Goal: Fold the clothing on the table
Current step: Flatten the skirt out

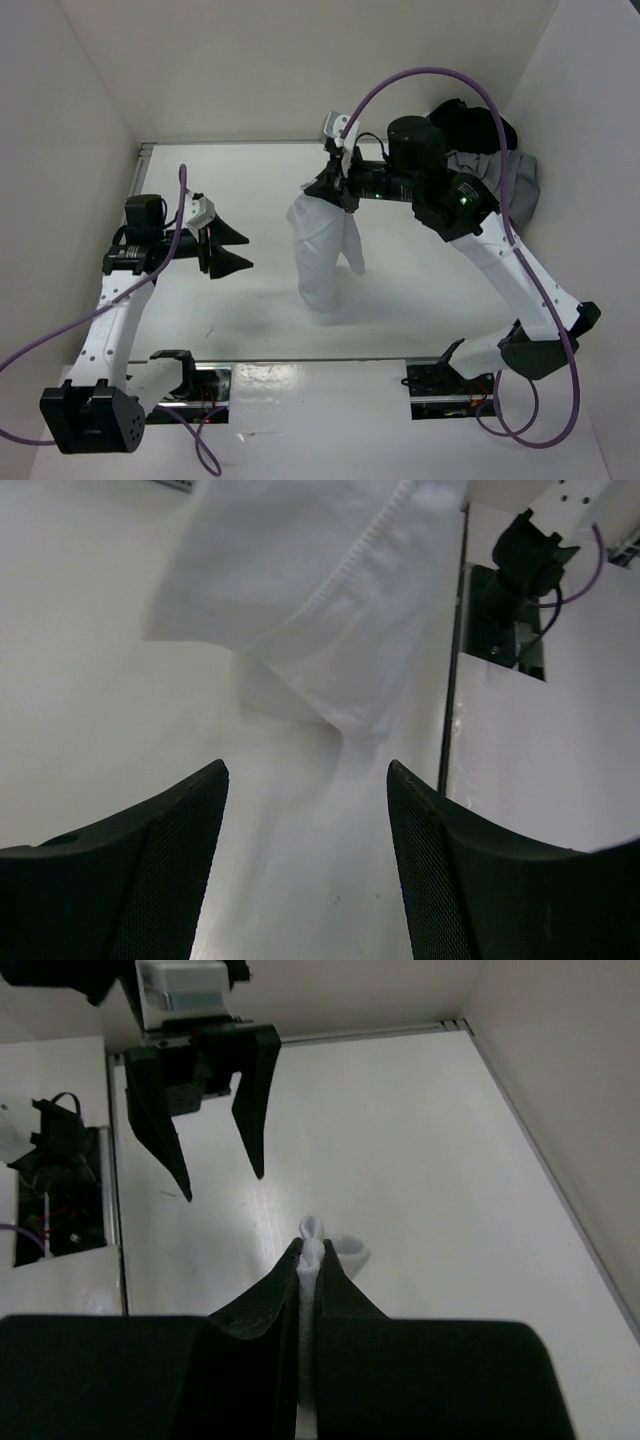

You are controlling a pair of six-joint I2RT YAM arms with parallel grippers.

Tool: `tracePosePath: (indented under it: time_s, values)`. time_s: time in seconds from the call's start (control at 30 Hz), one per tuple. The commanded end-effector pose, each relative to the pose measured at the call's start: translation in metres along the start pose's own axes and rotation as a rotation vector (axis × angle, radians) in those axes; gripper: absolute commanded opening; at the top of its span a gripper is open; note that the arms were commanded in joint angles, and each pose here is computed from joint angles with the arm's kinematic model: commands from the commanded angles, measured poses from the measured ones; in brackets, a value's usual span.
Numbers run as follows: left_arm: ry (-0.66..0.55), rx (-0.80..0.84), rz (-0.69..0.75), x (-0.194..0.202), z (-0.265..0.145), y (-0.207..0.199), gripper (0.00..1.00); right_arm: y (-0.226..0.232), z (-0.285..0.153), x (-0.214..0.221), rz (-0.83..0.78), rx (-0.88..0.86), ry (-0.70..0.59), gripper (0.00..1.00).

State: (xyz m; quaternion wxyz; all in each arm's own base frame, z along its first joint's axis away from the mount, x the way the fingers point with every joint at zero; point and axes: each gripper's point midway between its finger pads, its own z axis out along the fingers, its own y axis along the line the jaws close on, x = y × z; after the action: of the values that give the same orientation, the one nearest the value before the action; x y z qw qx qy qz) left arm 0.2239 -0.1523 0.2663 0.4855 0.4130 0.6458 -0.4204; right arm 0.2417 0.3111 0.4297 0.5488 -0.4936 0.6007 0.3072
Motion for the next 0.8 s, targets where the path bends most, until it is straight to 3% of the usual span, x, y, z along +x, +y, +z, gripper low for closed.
tracePosePath:
  time_s: [0.0, 0.23, 0.47, 0.77]
  values:
    - [-0.108, 0.173, 0.054, -0.004, 0.001, -0.020, 0.72, 0.013, -0.008, -0.043, -0.016, -0.090, -0.114, 0.00]
    - [-0.271, 0.289, -0.060, 0.002, -0.002, -0.008, 0.72, 0.029, -0.013, -0.075, -0.011, -0.204, -0.174, 0.00]
    - [-0.277, 0.321, -0.038, -0.021, 0.013, 0.016, 0.72, 0.053, -0.010, -0.083, 0.049, -0.382, -0.195, 0.00]
    - [-0.271, 0.431, 0.066, -0.049, 0.030, -0.008, 0.72, 0.059, -0.003, -0.078, 0.064, -0.440, -0.183, 0.00]
